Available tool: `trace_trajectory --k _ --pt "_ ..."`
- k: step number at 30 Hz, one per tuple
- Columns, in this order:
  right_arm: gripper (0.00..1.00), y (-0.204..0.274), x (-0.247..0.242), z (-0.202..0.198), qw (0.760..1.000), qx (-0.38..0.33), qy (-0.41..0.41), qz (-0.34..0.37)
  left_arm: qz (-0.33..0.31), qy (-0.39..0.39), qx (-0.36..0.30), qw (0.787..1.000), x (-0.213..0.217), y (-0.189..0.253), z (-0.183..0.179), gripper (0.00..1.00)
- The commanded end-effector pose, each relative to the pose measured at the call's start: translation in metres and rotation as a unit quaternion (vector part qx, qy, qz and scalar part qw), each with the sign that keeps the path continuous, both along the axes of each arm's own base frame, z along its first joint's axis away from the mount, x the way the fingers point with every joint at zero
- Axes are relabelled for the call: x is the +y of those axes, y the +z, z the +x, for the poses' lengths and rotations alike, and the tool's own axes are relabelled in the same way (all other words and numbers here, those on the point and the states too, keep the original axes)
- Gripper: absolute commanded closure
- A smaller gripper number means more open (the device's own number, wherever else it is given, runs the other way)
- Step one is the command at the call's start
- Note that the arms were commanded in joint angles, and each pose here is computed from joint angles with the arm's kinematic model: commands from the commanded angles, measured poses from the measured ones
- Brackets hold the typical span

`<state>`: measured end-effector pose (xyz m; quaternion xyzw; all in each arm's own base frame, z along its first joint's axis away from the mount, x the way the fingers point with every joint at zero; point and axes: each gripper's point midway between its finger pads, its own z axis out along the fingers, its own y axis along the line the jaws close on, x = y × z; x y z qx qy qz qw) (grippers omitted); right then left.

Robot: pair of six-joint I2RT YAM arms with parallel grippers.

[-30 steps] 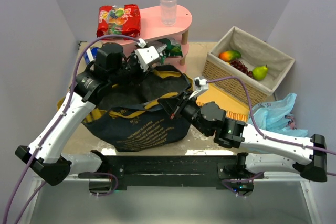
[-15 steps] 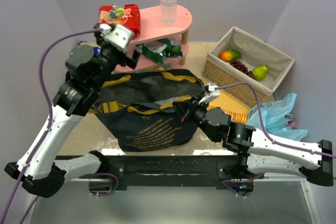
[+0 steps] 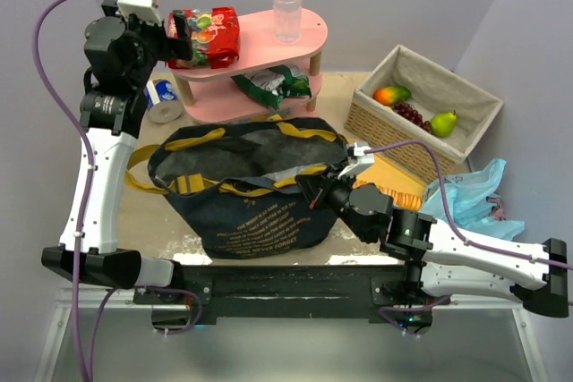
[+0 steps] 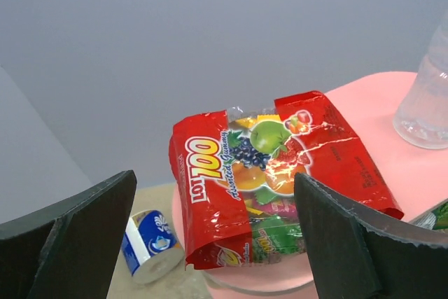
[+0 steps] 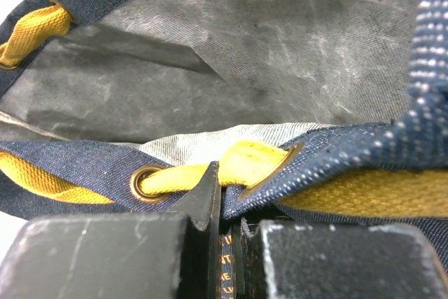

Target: Place the mixed food into the grocery bags and tie them

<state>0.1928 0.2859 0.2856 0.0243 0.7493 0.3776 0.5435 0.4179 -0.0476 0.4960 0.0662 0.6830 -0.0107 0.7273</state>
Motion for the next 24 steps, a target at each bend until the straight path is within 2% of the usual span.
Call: trace_trajectory --k 1,10,13,18,19,20,22,24 --pt "1.00 0.015 -0.010 0.000 1.000 -0.009 -0.011 0.012 -0.059 0.006 0.000 0.998 0.016 0.003 0.002 0.00" --pt "1.00 0.014 -0.008 0.001 1.000 -0.009 -0.011 -0.003 -0.119 -0.032 0.024 0.992 0.012 -0.029 0.026 0.00" --pt "1.00 0.013 -0.006 0.001 1.000 -0.007 -0.011 -0.002 -0.153 -0.057 0.011 0.987 0.002 -0.030 0.027 0.00" --pt "1.00 0.013 -0.007 0.001 1.000 -0.006 -0.010 0.001 -0.173 -0.062 0.043 0.982 -0.002 -0.059 0.040 0.02" --pt "1.00 0.014 -0.008 0.000 1.000 -0.007 -0.011 0.002 -0.173 -0.074 0.043 0.981 -0.006 -0.060 0.041 0.05" --pt "1.00 0.014 -0.008 0.000 1.000 -0.007 -0.011 0.002 -0.175 -0.079 0.047 0.980 -0.008 -0.065 0.042 0.15" --pt "1.00 0.012 -0.010 0.000 1.000 -0.005 -0.012 0.000 -0.176 -0.086 0.045 0.980 -0.011 -0.067 0.041 0.25" --pt "1.00 0.013 -0.011 0.000 1.000 -0.005 -0.014 0.000 -0.178 -0.088 0.042 0.979 -0.011 -0.068 0.040 0.49"
